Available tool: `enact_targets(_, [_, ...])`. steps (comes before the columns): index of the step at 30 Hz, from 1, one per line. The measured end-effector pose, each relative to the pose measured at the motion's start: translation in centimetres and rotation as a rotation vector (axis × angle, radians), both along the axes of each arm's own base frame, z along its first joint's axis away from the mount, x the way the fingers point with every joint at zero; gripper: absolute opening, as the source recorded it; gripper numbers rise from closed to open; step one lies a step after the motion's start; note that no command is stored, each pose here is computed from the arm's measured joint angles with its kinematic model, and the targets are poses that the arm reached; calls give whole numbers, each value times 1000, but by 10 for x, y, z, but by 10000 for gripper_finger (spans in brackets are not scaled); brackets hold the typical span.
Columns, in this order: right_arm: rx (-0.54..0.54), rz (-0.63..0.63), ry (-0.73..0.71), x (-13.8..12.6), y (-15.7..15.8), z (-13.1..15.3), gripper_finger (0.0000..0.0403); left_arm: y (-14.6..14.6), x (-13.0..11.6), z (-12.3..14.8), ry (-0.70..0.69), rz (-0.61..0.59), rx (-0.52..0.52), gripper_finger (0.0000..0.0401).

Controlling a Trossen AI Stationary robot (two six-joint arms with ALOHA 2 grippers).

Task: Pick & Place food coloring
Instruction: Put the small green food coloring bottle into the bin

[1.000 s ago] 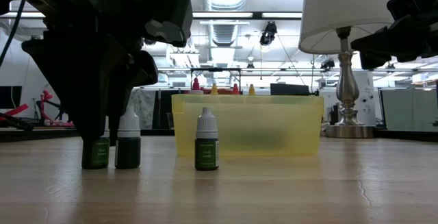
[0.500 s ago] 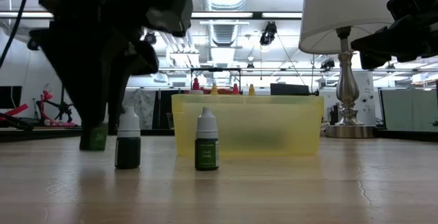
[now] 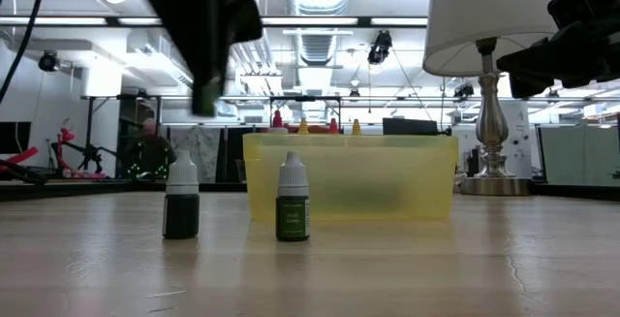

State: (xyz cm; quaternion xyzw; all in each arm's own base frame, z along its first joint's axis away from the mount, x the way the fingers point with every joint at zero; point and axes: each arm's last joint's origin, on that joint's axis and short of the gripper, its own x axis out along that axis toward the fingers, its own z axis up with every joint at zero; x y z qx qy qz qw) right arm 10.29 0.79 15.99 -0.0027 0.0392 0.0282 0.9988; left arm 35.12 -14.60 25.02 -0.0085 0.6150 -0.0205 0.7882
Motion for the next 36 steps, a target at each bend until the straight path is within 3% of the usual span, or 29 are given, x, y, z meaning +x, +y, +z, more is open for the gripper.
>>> enact_targets(6, [0, 0, 0, 0, 0, 0, 9, 24, 13, 19, -56, 43, 31, 51])
enact_targets(18, [0, 0, 0, 0, 0, 0, 9, 79, 28, 19, -65, 173, 38, 51])
enact_targets(36, [0, 1, 0, 0, 0, 0, 9, 109, 45, -8, -6, 109, 60, 51])
